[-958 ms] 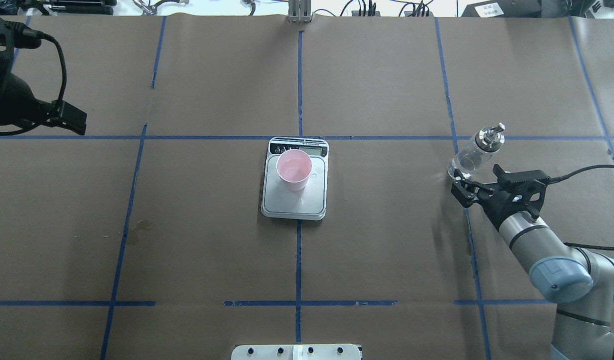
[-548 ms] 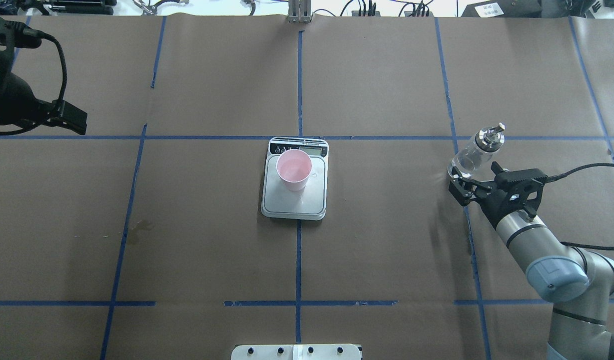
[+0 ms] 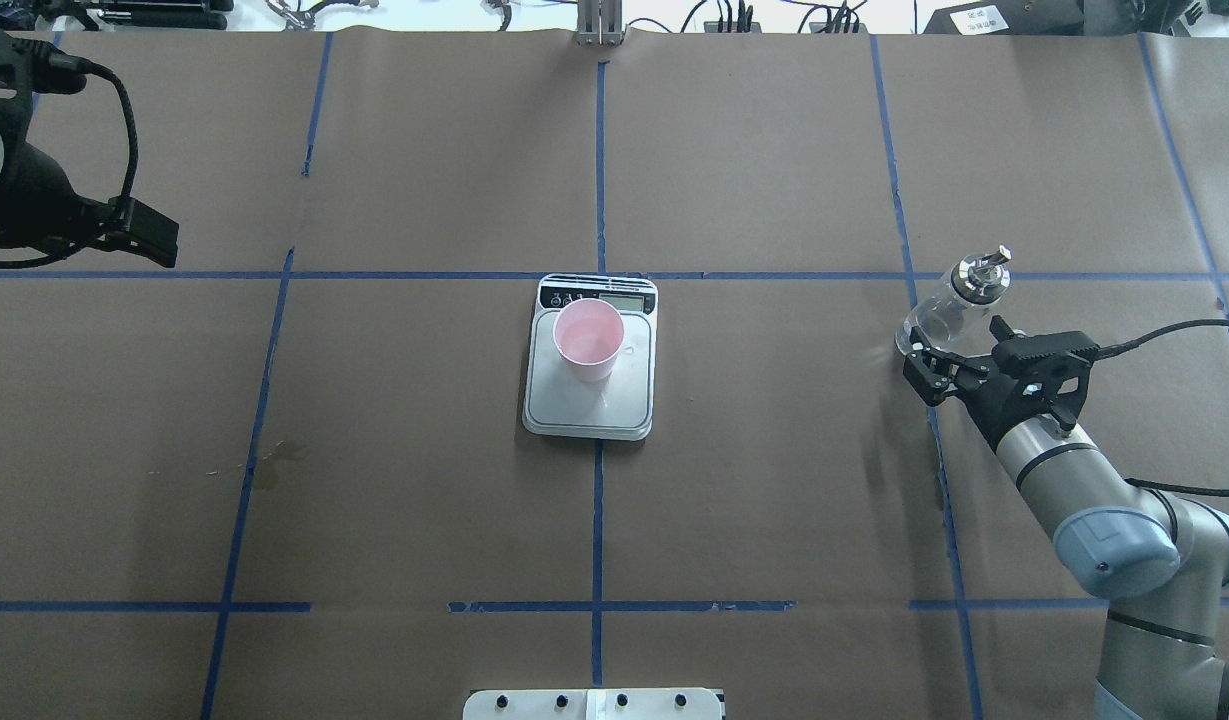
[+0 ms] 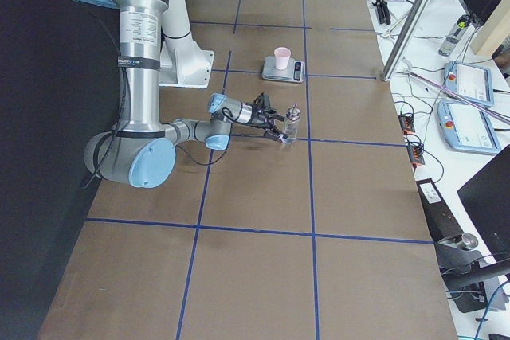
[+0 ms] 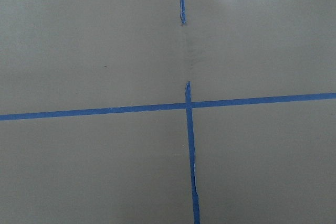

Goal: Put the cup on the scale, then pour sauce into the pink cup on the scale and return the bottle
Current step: 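Close the right gripper around the glass sauce bottle while the left arm retracts, then lift the sauce bottle with the right gripper and carry it toward the cup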

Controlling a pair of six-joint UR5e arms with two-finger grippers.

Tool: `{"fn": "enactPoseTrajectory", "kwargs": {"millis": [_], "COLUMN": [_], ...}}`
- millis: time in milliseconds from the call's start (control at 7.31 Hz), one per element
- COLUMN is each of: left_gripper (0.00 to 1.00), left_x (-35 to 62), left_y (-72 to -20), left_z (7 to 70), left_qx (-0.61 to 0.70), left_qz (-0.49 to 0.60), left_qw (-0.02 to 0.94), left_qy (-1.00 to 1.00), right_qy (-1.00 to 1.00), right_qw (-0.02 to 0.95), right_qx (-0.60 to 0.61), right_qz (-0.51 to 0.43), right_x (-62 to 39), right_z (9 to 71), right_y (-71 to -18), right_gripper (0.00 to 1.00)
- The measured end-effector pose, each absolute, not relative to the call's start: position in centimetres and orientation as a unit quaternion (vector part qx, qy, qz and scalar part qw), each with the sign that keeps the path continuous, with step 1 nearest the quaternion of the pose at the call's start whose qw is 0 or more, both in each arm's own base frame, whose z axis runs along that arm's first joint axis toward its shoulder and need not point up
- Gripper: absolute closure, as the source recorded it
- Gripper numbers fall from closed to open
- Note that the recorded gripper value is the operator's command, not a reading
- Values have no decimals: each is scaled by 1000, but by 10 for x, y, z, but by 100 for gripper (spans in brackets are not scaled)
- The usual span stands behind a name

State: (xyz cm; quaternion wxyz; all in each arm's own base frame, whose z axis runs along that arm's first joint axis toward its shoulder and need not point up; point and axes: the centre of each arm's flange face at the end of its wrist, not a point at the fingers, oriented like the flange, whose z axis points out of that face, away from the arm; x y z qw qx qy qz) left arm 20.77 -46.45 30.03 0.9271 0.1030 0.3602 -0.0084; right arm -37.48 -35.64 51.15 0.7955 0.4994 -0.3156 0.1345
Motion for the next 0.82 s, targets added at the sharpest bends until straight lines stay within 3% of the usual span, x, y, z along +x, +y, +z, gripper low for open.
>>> {"fn": "enactPoseTrajectory", "kwargs": {"millis": [411, 548, 684, 821], "left_gripper": [0, 0, 0, 0], "left_x": [208, 208, 208, 208], "left_y": [-465, -465, -465, -465], "left_z": [299, 299, 299, 299], "left_qx": [103, 103, 103, 103], "left_qz": [-9, -9, -9, -9], "left_qw": [927, 927, 927, 927], "left_qy": [361, 361, 361, 361], "right_qy": [-311, -308, -306, -306], "right_qw": [794, 795, 795, 795], "right_qx": [504, 504, 505, 506], "right_qz": [140, 139, 138, 138], "right_x": [-381, -381, -381, -382], "right_z": [508, 509, 511, 511], "right_y": [-371, -373, -374, -375], "right_gripper": [0, 4, 19, 94]}}
